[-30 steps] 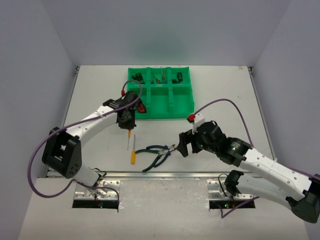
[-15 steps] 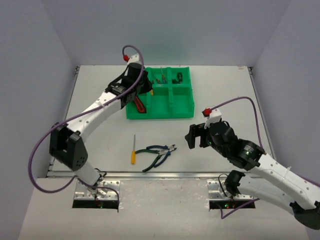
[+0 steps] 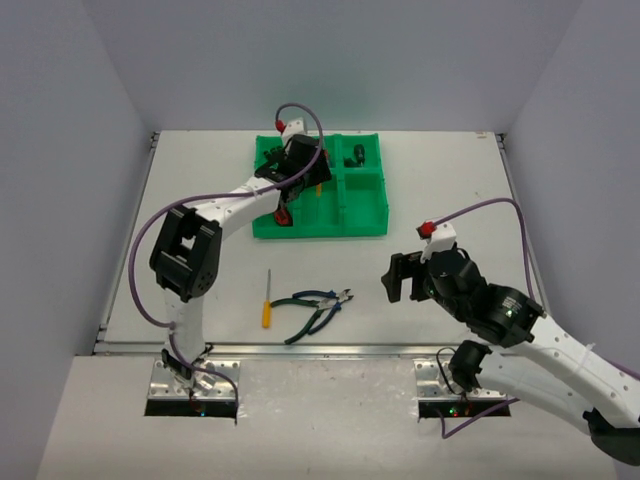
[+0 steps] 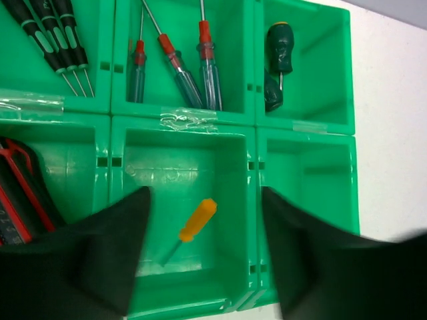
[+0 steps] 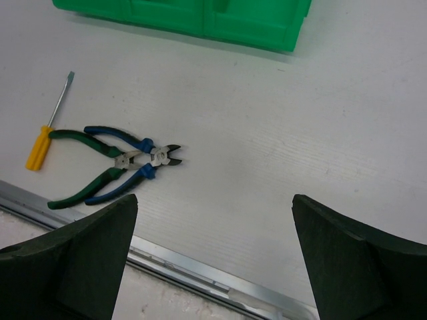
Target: Sort the tools into containers
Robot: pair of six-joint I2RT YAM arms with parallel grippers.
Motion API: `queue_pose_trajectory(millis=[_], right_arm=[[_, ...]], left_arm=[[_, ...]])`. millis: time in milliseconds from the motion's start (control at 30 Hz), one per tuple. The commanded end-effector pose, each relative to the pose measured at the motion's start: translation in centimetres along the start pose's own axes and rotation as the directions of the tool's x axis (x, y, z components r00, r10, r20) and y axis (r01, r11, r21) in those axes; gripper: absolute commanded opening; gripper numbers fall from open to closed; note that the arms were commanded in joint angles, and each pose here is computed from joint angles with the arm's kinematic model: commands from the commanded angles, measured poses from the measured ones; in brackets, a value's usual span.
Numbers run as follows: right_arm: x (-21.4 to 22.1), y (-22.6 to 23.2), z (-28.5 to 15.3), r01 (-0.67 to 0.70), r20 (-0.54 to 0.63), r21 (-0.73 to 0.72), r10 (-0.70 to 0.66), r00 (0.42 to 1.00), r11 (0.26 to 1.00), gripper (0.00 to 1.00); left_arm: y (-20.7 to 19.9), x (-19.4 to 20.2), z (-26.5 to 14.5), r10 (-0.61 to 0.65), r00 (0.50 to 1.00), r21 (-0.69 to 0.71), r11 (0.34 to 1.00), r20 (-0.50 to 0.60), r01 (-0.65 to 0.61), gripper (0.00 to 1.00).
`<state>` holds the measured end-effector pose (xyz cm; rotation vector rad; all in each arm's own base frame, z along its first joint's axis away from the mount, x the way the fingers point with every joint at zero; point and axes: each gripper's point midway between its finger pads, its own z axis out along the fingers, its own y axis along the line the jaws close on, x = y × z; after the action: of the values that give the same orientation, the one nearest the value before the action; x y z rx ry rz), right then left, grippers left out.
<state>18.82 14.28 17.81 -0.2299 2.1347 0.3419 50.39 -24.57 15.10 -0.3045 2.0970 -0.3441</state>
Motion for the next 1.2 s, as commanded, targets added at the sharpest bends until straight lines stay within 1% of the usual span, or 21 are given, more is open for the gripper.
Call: queue_pose_trajectory(millis=[0,33,100,133,200,267,333,400,467,500,567,633,733,800,833,933,967,1033,1067,1133,1167], right_arm=[[-1.7,0.1,-0.4,-0.028,0.035,0.012,0.027,0.999,1.000,0.99],[-1.7,0.2,-0.3,-0.024,0.028,0.012,0.023,0.999,1.000,0.99],[-1.6,0.4,0.1,-0.015,0.012,0.016,0.015,1.000,1.000,0.99],[-1.5,0.6,0.2,-0.010,0.007,0.010,0.010,1.000,1.000,0.99],[-1.4,0.8,0.4,-0.001,-0.001,0.004,0.001,1.000,1.000,0.99],[-1.5,0.8,0.5,0.004,0.004,0.001,-0.004,1.000,1.000,0.99],[-1.5,1.0,0.7,0.009,0.007,-0.007,-0.009,1.000,1.000,0.99],[-1.3,1.3,1.1,0.018,0.002,-0.018,-0.018,1.000,1.000,0.99],[-1.1,1.8,1.4,0.033,-0.015,-0.037,-0.034,0.999,0.999,0.99],[-1.0,1.9,1.5,0.038,-0.022,-0.043,-0.039,0.999,0.998,0.99],[-0.7,2.3,2.0,0.055,-0.038,-0.051,-0.057,0.998,0.997,0.99],[-0.4,2.4,2.4,0.065,-0.049,-0.055,-0.067,0.997,0.996,0.99],[-0.2,2.8,2.7,0.060,-0.051,-0.072,-0.064,0.997,0.996,0.99],[-0.2,3.1,2.8,0.058,-0.049,-0.085,-0.062,0.997,0.995,0.99],[-0.1,3.1,2.9,0.059,-0.052,-0.085,-0.064,0.997,0.995,0.99],[0.4,3.1,3.1,0.068,-0.068,-0.087,-0.074,0.995,0.994,0.99],[0.5,3.1,3.1,0.071,-0.071,-0.088,-0.077,0.995,0.994,0.99],[0.5,3.2,3.1,0.075,-0.070,-0.095,-0.081,0.994,0.993,0.99],[0.5,3.2,3.1,0.078,-0.069,-0.097,-0.085,0.994,0.992,0.99],[0.4,3.3,3.0,0.084,-0.065,-0.103,-0.091,0.994,0.991,0.99],[0.4,3.3,3.0,0.085,-0.064,-0.104,-0.092,0.994,0.991,0.99]], left_arm=[[-4.3,-3.5,-2.9,-0.035,0.993,0.116,0.993,0.110,0.022,0.84],[-4.8,-4.0,-3.8,-0.030,0.992,0.125,0.992,0.123,0.014,0.91],[-5.5,-4.9,-5.6,-0.019,0.988,0.138,0.990,0.150,-0.002,1.00],[-5.5,-5.6,-6.4,-0.021,0.987,0.137,0.991,0.159,-0.001,1.00],[-5.1,-7.4,-10.0,-0.025,0.984,0.140,0.990,0.174,0.001,1.00],[-3.6,-7.0,-12.1,-0.011,0.989,0.109,0.994,0.148,-0.006,1.00],[0.2,-4.1,-14.1,0.003,0.998,0.008,1.000,0.057,-0.003,1.00],[4.5,0.3,-15.7,-0.006,0.999,-0.098,0.995,-0.050,0.001,1.00],[8.5,4.6,-17.2,-0.009,0.991,-0.168,0.986,-0.136,-0.014,1.00],[9.7,6.4,-17.7,-0.004,0.984,-0.184,0.982,-0.178,-0.030,1.00],[10.4,9.2,-18.9,0.056,0.957,-0.128,0.987,-0.286,-0.096,1.00],[12.3,11.2,-19.9,0.065,0.937,-0.154,0.980,-0.344,-0.124,1.00],[13.6,13.0,-20.6,0.070,0.923,-0.155,0.978,-0.378,-0.137,1.00],[14.1,14.3,-20.6,0.079,0.907,-0.148,0.977,-0.414,-0.152,0.98],[14.4,15.0,-20.4,0.084,0.898,-0.152,0.975,-0.432,-0.165,0.94],[15.8,17.3,-19.5,0.097,0.860,-0.186,0.958,-0.501,-0.217,0.77],[15.8,17.7,-19.1,0.098,0.852,-0.191,0.955,-0.514,-0.225,0.74],[15.9,18.6,-18.2,0.096,0.841,-0.196,0.953,-0.532,-0.233,0.73],[16.2,19.3,-17.7,0.096,0.828,-0.204,0.947,-0.553,-0.246,0.72],[16.5,20.3,-17.0,0.099,0.808,-0.212,0.940,-0.581,-0.268,0.64],[16.6,20.4,-16.8,0.099,0.807,-0.216,0.938,-0.582,-0.271,0.62]])
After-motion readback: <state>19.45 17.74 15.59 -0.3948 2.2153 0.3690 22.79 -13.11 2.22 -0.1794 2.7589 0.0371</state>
